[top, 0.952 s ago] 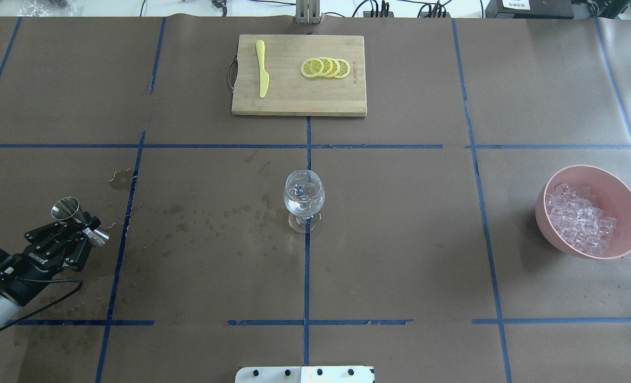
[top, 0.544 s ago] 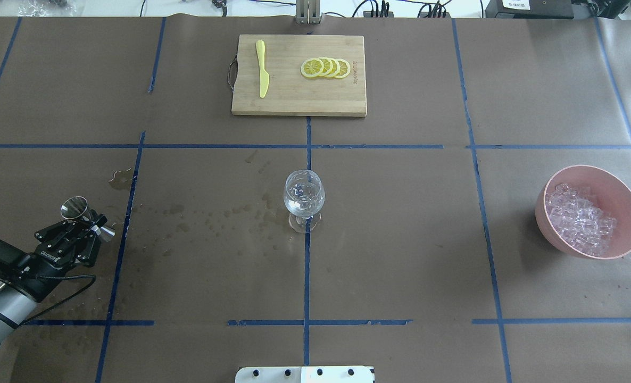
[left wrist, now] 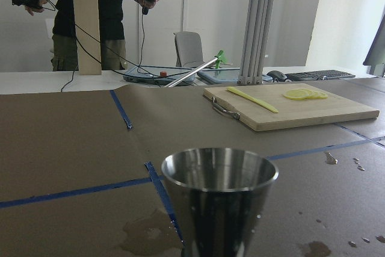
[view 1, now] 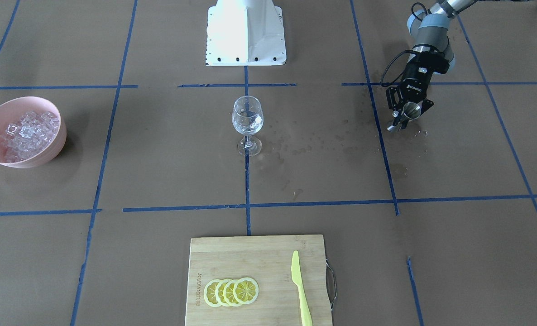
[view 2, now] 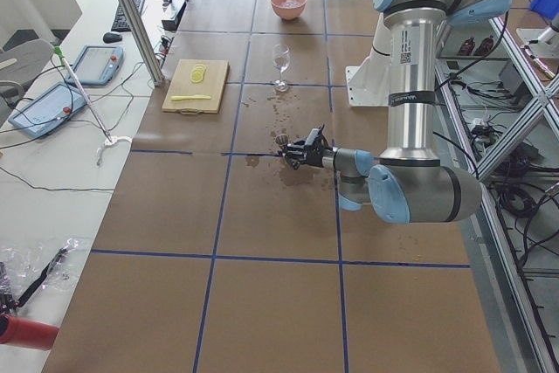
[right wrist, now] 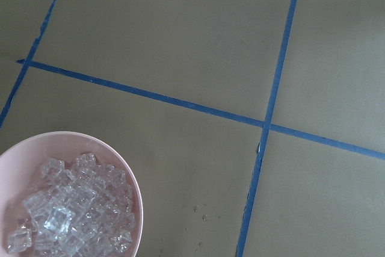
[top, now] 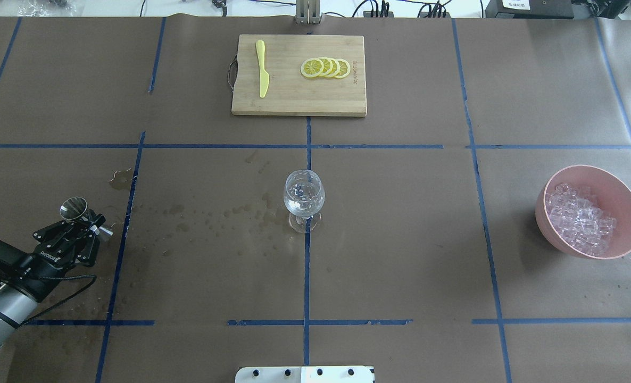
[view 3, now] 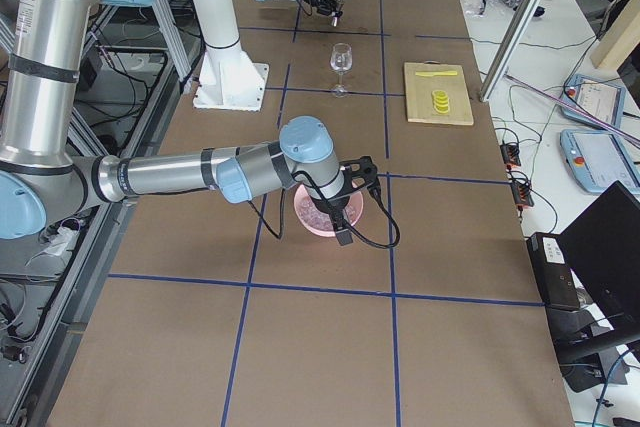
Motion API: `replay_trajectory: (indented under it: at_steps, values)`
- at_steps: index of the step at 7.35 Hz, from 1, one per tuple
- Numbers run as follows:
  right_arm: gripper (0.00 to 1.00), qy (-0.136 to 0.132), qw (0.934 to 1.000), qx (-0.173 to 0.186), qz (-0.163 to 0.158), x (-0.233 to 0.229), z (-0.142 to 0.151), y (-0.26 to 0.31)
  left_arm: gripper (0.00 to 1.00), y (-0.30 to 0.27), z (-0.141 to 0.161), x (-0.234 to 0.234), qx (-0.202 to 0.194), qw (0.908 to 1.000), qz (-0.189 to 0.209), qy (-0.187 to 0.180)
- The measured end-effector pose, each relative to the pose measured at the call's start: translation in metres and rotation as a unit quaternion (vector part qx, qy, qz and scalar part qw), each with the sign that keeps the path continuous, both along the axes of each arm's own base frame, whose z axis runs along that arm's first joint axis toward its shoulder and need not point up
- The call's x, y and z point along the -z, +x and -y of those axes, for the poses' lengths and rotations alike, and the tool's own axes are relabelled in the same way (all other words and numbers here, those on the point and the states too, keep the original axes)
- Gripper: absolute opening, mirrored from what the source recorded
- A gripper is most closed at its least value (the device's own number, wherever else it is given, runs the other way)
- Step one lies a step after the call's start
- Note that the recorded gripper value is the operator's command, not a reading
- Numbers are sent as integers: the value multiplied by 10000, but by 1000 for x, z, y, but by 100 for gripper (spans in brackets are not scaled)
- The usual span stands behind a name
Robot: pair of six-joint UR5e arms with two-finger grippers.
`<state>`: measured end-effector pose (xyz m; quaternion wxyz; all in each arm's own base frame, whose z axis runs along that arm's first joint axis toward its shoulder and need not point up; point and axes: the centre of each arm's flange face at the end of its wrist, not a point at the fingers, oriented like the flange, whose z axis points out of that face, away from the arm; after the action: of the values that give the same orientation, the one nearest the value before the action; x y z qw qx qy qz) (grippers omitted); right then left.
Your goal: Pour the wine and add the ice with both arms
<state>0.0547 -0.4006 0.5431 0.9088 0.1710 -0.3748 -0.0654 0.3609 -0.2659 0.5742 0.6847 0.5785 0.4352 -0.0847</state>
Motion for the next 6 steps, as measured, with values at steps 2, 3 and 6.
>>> replay_trajectory:
  at_steps: [2,3,6]
  values:
    - [100,-3,10000,0,-1,0,0,0,5,1,0,-3,0,10000,72,17]
    - [100,-3,10000,0,-1,0,0,0,6,4,-1,-3,-5,10000,95,20]
    - [100,-5,10000,4,-3,-1,0,0,10,18,2,4,1,9999,148,34]
